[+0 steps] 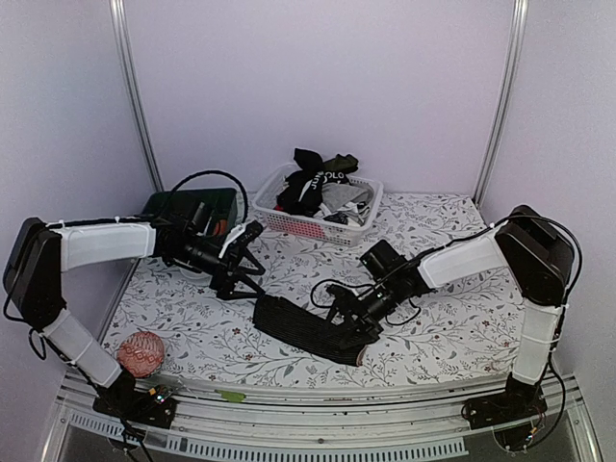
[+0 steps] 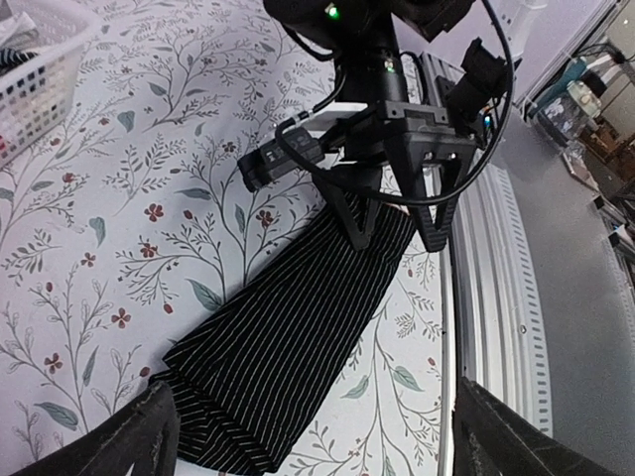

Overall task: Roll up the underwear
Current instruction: Adjust the underwear at the center of the board.

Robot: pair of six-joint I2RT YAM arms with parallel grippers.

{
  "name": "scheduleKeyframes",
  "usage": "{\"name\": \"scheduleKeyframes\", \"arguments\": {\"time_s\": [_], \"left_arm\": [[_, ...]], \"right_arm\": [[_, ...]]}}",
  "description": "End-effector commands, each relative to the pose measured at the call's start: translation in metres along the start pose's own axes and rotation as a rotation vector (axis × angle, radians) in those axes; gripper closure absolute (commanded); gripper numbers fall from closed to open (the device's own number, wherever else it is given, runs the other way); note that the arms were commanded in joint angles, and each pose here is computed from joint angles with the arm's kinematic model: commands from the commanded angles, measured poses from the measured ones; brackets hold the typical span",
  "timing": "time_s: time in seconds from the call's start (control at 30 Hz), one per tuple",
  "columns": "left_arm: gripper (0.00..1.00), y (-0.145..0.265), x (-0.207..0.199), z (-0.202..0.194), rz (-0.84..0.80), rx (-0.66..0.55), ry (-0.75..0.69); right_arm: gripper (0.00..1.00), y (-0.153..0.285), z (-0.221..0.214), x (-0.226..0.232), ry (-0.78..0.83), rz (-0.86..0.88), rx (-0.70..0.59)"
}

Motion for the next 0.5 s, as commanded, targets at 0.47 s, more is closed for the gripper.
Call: {"name": "scheduleKeyframes", "arguments": {"time_s": [0.47], "left_arm": [[0.04, -0.091, 0.009, -0.028, -0.221, 0.116, 0.161]], "right_arm": [[0.01, 0.048, 0.016, 0.039, 0.073, -0.066, -0.163]]}}
Point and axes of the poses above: each gripper's point midway between its finger pads, its own y axis back along the fingers, its own x axis along the line the jaws close on, z = x × y, the point moved 8 cm from there along y, back along the fingers, and after that the axes turned 5 degrees about y, right-handed, at the moved point
